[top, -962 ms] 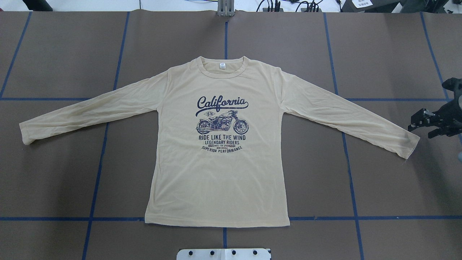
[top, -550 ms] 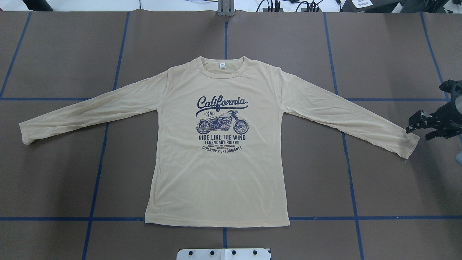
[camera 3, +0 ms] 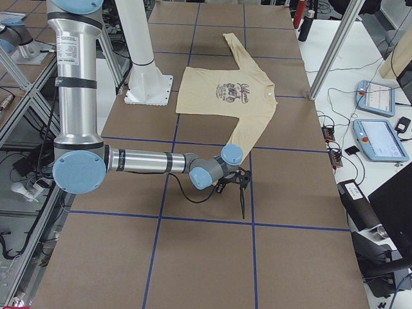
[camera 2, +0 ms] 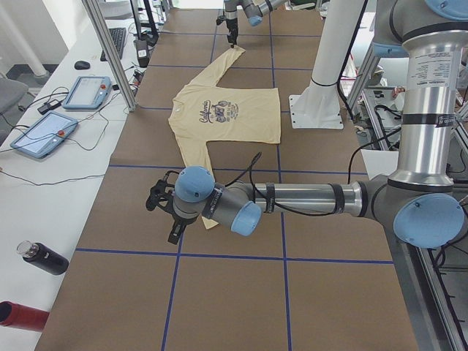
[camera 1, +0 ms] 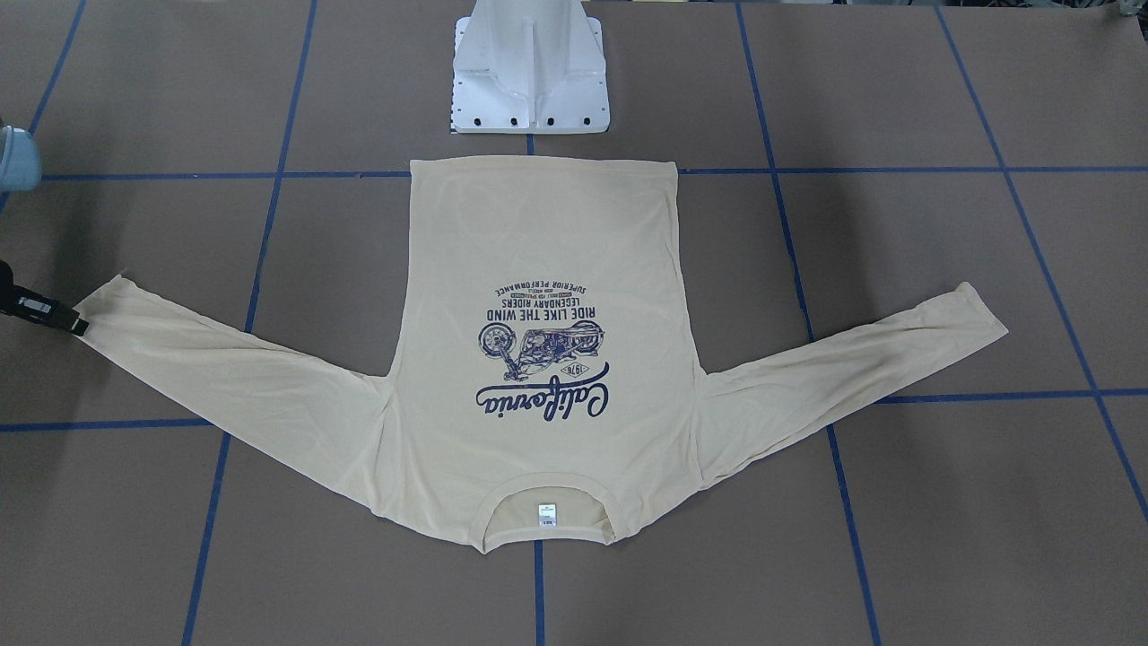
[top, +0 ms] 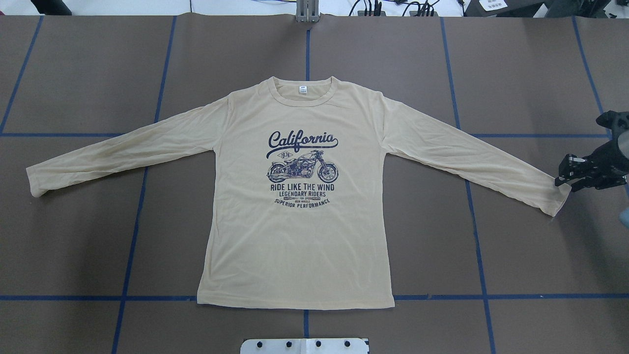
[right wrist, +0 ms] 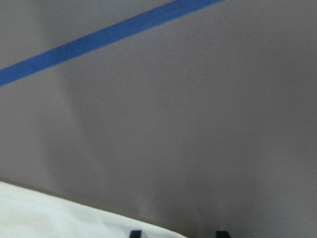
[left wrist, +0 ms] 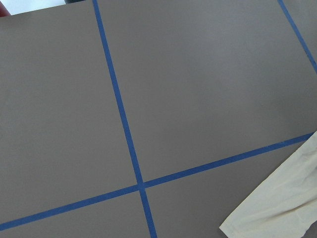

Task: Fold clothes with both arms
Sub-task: 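Lower the right gripper to the sleeve cuff nearest it and grasp, then carry the sleeve with the right gripper across the shirt toward the collar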

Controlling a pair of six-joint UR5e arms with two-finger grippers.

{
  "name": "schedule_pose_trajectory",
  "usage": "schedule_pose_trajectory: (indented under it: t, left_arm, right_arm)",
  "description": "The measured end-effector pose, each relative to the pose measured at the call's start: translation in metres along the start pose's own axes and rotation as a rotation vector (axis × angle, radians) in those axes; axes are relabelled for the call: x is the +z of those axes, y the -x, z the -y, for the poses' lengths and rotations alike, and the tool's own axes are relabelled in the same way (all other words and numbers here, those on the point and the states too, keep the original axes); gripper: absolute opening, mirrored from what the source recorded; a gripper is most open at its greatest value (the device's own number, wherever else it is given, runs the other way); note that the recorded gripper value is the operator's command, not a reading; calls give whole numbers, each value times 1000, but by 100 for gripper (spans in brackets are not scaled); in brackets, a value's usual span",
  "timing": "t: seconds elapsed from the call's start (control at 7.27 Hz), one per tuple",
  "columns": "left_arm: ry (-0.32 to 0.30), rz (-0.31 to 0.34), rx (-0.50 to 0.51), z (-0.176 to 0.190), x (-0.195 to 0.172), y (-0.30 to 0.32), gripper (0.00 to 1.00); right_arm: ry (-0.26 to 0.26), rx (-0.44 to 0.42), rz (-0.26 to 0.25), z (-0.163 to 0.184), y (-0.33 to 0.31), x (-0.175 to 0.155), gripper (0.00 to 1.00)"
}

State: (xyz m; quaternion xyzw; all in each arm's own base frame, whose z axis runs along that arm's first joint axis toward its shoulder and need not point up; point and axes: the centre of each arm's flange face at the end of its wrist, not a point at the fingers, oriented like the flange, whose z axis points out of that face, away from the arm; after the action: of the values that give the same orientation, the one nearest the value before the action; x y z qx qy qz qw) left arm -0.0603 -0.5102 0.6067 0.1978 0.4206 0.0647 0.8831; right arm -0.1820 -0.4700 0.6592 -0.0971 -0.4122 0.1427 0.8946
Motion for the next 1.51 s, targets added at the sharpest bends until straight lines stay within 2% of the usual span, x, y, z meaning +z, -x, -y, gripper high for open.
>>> schedule_pose_trajectory:
  t: [0.27,0.41,0.69,0.82,0.96,1.24,1.51]
  left_arm:
    - [-3,-1,3,1,-2,-2,99]
    - [-7,-2,3,2,-3,-4,99]
    - [-13,-4,4,4,-6,-8,99]
    - [-18,-5,9,6,-8,-11,99]
    - [-21,-7,12,7,-10,-13,99]
    - [-24,-8,18,8,-11,-15,99]
    - [-28,-9,24,8,-12,-16,99]
  right_arm:
    - [-7,-11,17,-5,7,-9,0]
    - [-21,-28,42,-11,22,-23,0]
    - [-64,-18,128,-18,93,-62,0]
    - [-75,29,182,-17,164,-76,0]
    - [-87,92,214,-22,255,-81,0]
    - [-170,171,242,-53,452,-94,0]
    - [-254,194,304,-87,618,-117,0]
